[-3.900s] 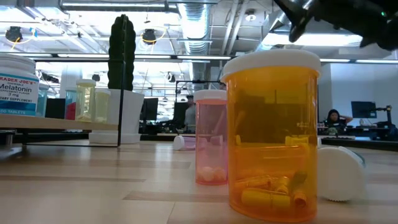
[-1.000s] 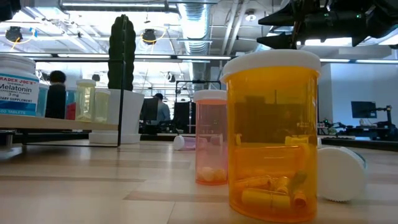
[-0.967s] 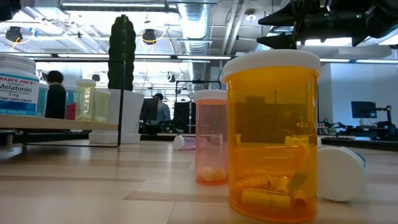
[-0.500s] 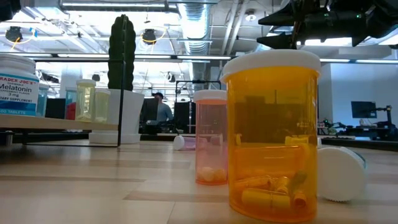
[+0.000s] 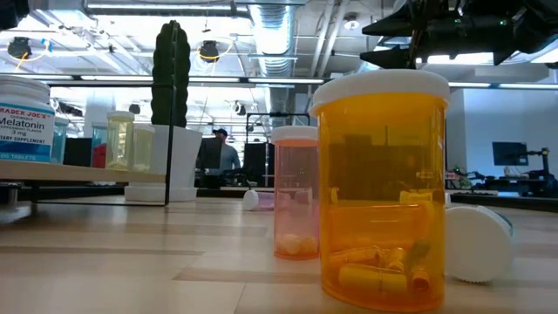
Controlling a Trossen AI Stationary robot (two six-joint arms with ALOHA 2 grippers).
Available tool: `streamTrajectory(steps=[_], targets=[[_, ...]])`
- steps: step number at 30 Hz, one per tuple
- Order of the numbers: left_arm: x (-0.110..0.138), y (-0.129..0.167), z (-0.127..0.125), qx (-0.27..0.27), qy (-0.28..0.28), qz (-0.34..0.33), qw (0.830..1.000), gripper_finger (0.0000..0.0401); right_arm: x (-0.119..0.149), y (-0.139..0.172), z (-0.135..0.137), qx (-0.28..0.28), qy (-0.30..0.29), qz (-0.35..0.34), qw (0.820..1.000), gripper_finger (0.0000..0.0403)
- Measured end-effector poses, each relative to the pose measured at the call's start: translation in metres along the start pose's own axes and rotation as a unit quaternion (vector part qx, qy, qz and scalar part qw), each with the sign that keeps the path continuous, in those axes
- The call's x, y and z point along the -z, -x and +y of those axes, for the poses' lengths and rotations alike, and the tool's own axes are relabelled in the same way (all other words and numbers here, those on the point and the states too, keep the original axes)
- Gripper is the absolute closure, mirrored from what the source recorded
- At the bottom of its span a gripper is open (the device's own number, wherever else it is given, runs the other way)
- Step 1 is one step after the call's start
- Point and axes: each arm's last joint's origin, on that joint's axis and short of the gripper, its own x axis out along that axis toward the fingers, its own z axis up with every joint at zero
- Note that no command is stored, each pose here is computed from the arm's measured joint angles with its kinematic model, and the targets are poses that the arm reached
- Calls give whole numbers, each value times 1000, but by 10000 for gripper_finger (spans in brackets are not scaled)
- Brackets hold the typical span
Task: Pick and place medicine bottles onto shelf by color
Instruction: Put the yellow pill bottle on the shelf
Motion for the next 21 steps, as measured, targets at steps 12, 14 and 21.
streamTrajectory(steps=[12,14,21], targets=[[2,31,0,11,-4,-17,1000,299,0,0,0,0,0,0,1000,138],[3,40,0,9,-4,-19,1000,299,0,0,0,0,0,0,1000,138],[7,63,-9,41,10,2,999,299,0,0,0,0,0,0,1000,138]])
